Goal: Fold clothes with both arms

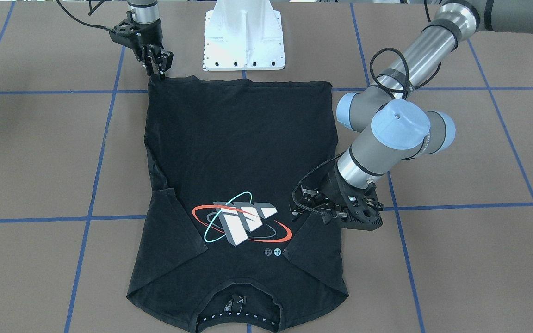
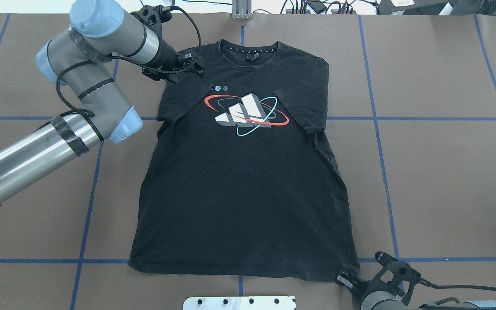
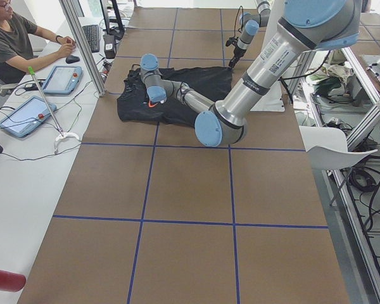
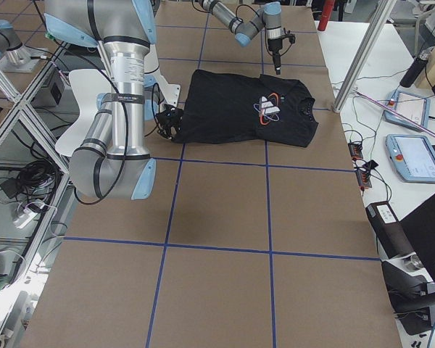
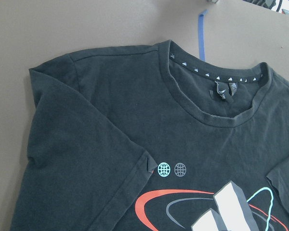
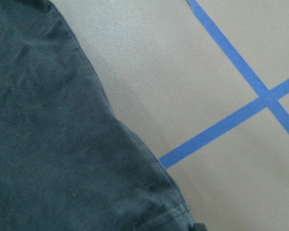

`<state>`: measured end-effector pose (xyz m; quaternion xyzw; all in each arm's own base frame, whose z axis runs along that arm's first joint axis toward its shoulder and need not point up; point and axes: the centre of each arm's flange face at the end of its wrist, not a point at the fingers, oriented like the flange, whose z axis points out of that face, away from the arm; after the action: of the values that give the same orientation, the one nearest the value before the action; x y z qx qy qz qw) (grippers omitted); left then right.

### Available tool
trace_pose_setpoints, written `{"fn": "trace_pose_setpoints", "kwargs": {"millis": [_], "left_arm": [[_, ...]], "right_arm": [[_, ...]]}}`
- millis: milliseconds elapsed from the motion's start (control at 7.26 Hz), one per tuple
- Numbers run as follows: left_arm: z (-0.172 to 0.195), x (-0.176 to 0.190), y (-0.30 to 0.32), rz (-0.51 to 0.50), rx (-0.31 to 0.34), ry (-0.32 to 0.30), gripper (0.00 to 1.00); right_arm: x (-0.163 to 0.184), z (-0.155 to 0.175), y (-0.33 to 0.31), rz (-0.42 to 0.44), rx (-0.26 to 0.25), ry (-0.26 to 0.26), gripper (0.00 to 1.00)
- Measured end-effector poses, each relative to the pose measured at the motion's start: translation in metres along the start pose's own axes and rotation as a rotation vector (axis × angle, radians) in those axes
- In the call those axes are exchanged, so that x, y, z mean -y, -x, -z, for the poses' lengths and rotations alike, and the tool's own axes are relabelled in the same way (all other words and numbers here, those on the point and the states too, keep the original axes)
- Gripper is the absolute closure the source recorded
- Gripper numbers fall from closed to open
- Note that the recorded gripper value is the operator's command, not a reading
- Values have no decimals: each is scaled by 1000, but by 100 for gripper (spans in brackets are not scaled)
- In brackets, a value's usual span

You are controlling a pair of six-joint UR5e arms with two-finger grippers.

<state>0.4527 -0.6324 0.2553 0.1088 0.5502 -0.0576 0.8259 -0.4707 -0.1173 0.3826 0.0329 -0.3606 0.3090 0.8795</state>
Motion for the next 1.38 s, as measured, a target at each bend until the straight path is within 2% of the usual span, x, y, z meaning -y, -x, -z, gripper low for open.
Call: {"fn": "trace_pose_setpoints", "kwargs": {"millis": [275,551,689,826,1102,1377], "left_arm": [[1,0,-1,0,-3,-2,13],[21,-17,7,62,-25,-21,13],[36,-49,13,112,-47,-45,13],[45,-96,21,158,-54,-61,13],[62,-192,26,245,-21,-46,13],[78,-284,44,250,33,-20,14]], "right_arm": [[3,2,0,-3,2,0,100],[8,17,1,-11,8,27,100],[14,28,-2,-14,6,45,100],[19,36,-5,-15,6,56,100],[21,42,-6,-14,8,65,100],[20,43,-6,-14,9,68,100]]}}
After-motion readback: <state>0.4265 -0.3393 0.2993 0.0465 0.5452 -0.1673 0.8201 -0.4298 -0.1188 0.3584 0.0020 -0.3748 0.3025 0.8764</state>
